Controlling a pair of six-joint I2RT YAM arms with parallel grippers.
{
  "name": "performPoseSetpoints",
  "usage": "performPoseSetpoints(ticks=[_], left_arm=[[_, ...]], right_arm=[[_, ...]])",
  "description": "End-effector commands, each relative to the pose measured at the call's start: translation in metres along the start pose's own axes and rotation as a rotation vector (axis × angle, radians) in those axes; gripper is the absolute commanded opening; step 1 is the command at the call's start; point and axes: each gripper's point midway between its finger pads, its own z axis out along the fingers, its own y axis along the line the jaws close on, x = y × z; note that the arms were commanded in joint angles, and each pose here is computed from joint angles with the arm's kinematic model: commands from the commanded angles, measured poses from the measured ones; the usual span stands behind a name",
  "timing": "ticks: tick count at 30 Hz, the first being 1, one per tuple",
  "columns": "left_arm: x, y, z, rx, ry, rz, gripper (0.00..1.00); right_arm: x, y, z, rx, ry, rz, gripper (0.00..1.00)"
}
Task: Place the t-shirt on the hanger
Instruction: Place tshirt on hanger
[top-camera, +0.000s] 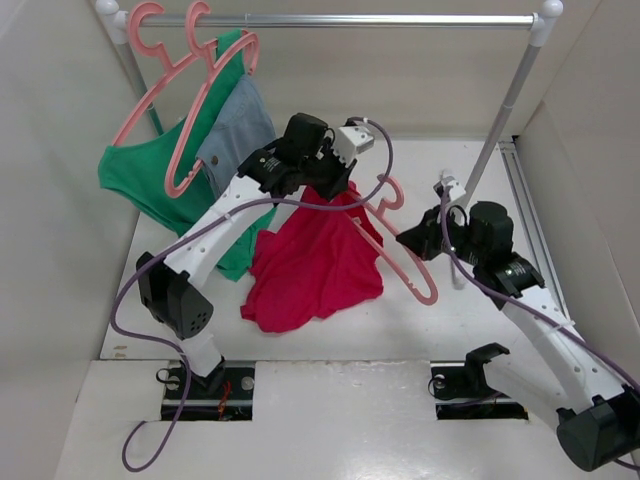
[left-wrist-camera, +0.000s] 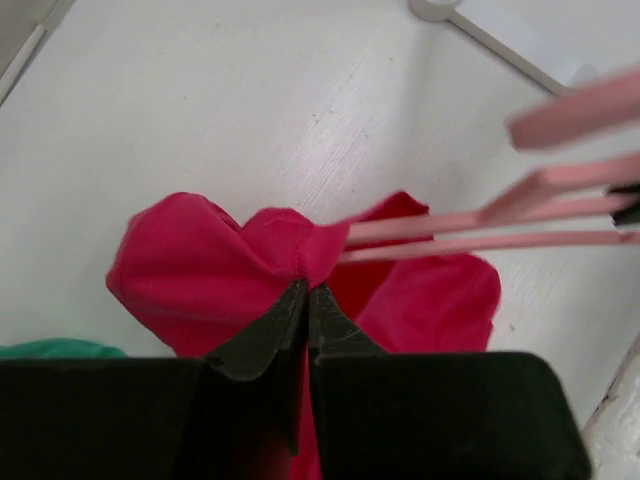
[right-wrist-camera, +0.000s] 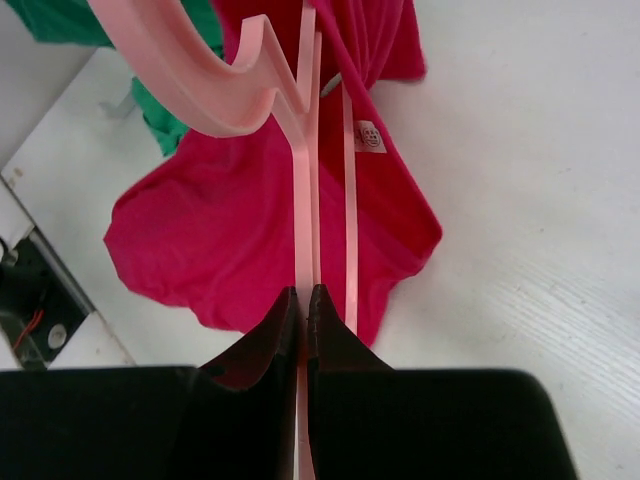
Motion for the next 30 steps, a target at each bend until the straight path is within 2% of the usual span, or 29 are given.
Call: performPoseSetpoints(ticks=[1,5,9,14,15,17,18,19,21,22,23,25,28,30], left_arm=[[-0.017,-0.029,-0.035,0.083,-0.055,0.12,0.0],[0.007,-0.063,-0.05,0.209,-0.044,0.258,0.0],[0.029,-0.102,-0.052,0.298,-0.036,0.43,0.0],[0.044,-0.104,-0.045,0.322,-0.013,0.455,0.02],[0.042,-0.104,-0.048,0.319,-0.025,0.472,0.22],[0.035,-0.097,-0.058,0.305,-0.064,0.491,0.39],[0.029,-0.094,-0.061,0.298,-0.108,0.506,0.42],[0.024,-0.088,-0.066,0.272,-0.14,0.52,0.49],[0.009,-0.076,-0.09,0.184,-0.246,0.614,0.55],[0.014,-0.071,-0.084,0.143,-0.284,0.668,0.59],[0.006,-0.071,-0.104,0.081,-0.359,0.734,0.69],[0.015,-0.058,-0.097,-0.015,-0.412,0.842,0.78],[0.017,-0.051,-0.09,-0.03,-0.404,0.876,0.83],[0.018,-0.05,-0.076,0.032,-0.352,0.877,0.86]], right_arm=[[-0.057,-0.005,-0.008,0.067,-0.179,-0.048,0.0],[-0.073,-0.003,-0.014,0.065,-0.245,-0.094,0.0],[-0.062,0.003,-0.007,-0.01,-0.244,-0.171,0.0],[-0.045,0.012,-0.003,-0.09,-0.242,-0.252,0.0],[-0.043,0.015,-0.005,-0.105,-0.248,-0.259,0.0],[-0.033,0.017,-0.01,-0.114,-0.25,-0.285,0.0],[-0.031,0.018,-0.012,-0.115,-0.252,-0.287,0.0],[-0.027,0.02,-0.014,-0.125,-0.252,-0.289,0.0],[-0.024,0.02,-0.016,-0.125,-0.262,-0.305,0.0],[-0.021,0.021,-0.018,-0.133,-0.262,-0.316,0.0],[-0.021,0.021,-0.018,-0.133,-0.262,-0.316,0.0],[-0.018,0.025,-0.016,-0.166,-0.252,-0.337,0.0],[-0.018,0.03,-0.011,-0.201,-0.232,-0.343,0.0],[-0.019,0.033,-0.01,-0.223,-0.229,-0.355,0.0]])
